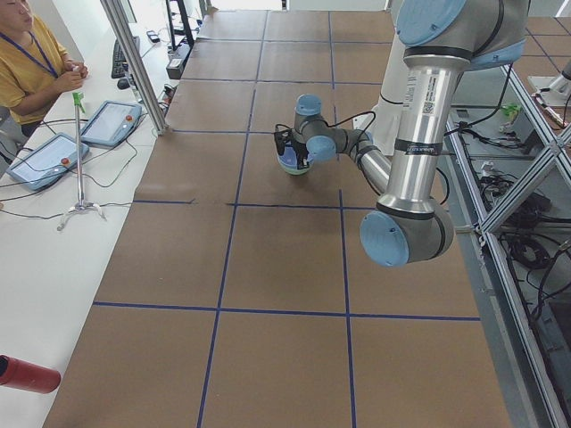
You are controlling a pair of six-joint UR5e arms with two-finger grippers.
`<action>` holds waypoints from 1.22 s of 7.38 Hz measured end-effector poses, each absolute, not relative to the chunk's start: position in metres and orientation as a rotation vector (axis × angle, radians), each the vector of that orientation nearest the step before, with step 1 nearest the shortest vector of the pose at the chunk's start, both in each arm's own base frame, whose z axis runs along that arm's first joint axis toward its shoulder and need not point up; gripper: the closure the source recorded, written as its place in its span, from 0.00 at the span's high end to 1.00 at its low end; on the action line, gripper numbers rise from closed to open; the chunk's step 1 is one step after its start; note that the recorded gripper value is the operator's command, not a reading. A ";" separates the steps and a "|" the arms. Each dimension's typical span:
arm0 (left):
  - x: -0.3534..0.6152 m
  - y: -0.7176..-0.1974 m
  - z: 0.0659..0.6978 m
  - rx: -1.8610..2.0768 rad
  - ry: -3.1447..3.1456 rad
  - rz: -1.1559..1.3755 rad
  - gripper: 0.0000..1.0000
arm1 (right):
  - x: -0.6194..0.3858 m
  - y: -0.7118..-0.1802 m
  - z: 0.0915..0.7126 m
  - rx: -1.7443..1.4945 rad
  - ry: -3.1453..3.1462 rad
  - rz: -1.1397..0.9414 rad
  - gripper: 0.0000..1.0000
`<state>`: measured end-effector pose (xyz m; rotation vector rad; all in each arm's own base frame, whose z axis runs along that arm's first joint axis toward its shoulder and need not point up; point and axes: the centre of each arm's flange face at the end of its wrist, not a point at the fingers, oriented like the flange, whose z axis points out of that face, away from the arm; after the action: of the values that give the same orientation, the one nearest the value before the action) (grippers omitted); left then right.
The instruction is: Stack blue bowl on green bowl
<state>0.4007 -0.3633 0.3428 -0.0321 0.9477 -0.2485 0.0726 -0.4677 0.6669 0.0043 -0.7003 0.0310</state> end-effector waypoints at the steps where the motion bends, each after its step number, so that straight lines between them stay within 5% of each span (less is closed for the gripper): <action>1: 0.399 -0.363 0.340 -0.034 0.954 -0.245 1.00 | 0.073 -0.468 0.667 0.004 -0.700 0.031 1.00; 5: 0.306 -0.400 0.358 0.028 0.998 0.006 1.00 | 0.073 -0.468 0.667 0.005 -0.700 0.031 1.00; 9: 0.113 -0.433 0.503 0.234 0.855 0.316 1.00 | 0.073 -0.468 0.667 0.004 -0.700 0.031 1.00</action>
<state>0.1125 -0.4334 0.5028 0.2337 0.8548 0.3161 0.0726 -0.4677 0.6670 0.0041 -0.6997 0.0311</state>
